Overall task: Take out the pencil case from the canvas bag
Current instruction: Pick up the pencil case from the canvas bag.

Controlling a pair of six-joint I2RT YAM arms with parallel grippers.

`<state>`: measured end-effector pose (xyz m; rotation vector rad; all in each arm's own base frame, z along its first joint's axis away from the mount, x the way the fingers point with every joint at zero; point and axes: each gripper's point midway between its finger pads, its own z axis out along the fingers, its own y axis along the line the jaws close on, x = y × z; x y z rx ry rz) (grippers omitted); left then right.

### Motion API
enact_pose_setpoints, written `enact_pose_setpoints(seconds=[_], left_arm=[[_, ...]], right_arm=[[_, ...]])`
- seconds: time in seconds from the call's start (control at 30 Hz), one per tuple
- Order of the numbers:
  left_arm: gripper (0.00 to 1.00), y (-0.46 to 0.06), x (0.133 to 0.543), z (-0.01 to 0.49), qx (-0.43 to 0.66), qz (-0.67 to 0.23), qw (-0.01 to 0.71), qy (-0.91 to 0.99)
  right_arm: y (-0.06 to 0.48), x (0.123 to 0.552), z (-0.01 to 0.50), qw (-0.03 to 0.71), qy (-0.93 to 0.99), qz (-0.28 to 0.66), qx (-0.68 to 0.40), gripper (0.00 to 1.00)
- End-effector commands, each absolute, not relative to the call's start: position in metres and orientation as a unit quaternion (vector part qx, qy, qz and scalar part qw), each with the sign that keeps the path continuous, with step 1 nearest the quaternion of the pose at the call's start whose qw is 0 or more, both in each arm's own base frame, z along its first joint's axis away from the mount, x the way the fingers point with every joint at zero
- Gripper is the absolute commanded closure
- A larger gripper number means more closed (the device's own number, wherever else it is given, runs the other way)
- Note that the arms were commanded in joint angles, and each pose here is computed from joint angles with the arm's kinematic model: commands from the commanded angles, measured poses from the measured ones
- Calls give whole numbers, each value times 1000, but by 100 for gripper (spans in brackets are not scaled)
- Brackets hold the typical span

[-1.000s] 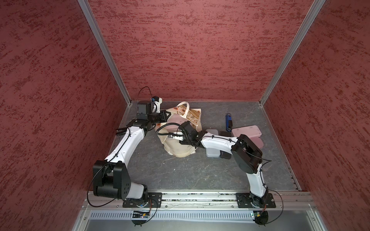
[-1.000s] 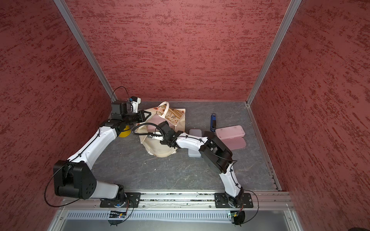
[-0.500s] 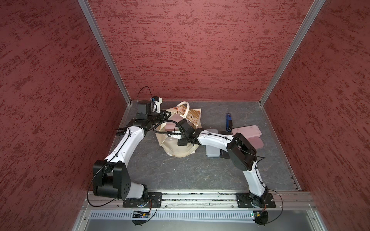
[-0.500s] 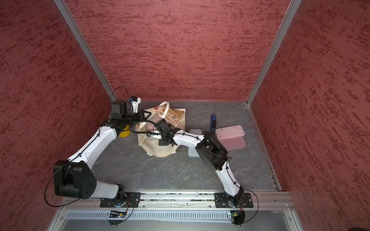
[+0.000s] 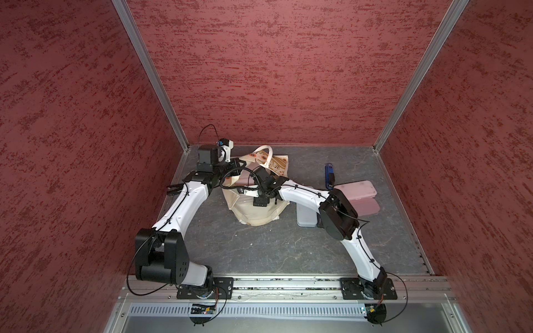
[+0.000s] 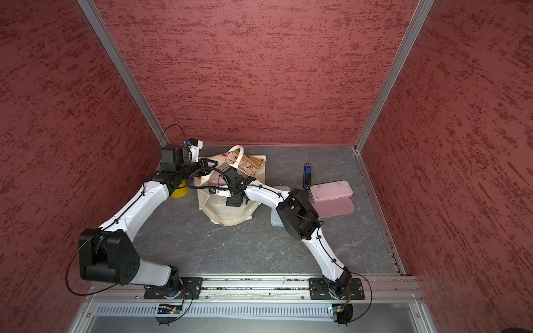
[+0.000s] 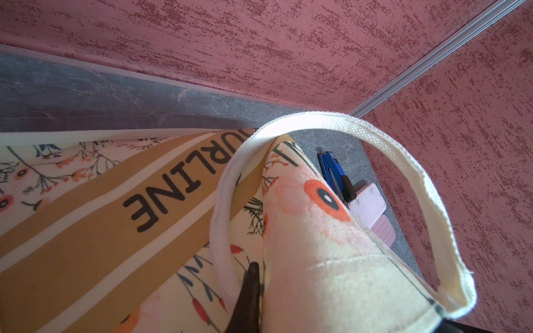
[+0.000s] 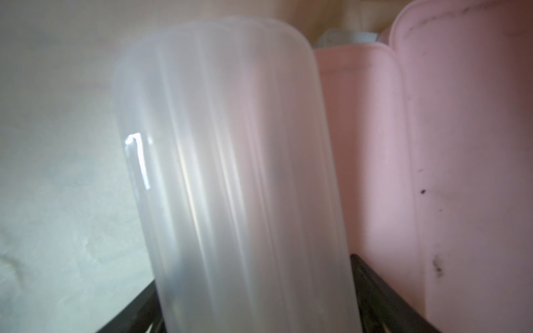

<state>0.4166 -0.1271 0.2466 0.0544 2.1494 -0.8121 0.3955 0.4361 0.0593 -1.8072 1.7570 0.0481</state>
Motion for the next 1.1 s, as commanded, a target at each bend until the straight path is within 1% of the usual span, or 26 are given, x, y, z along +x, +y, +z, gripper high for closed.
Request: enact_pose_setpoints(seconds=[0.0, 0.1, 0.37, 0.63, 0.83, 1.07], left_arm=[[100, -131, 417, 251, 19, -342, 401, 850], [100, -129, 417, 252, 16, -344, 401, 849], [100, -126, 418, 253, 12, -343, 403, 848], [100, -126, 417, 255, 13, -340, 406, 848], [100, -125, 416, 258, 14, -340, 410, 846], [100, -126, 415, 257, 15, -338, 410, 847]], right_arm=[[426, 366, 47, 243, 680, 66, -689, 22], [425, 361, 57, 241, 684, 76, -684, 29], [431, 358, 89, 267, 695, 88, -662, 39], [435, 354, 115, 287, 737, 124, -599, 42], [430, 344, 137, 300, 760, 157, -554, 46], [421, 331, 166, 317, 779, 197, -504, 48]])
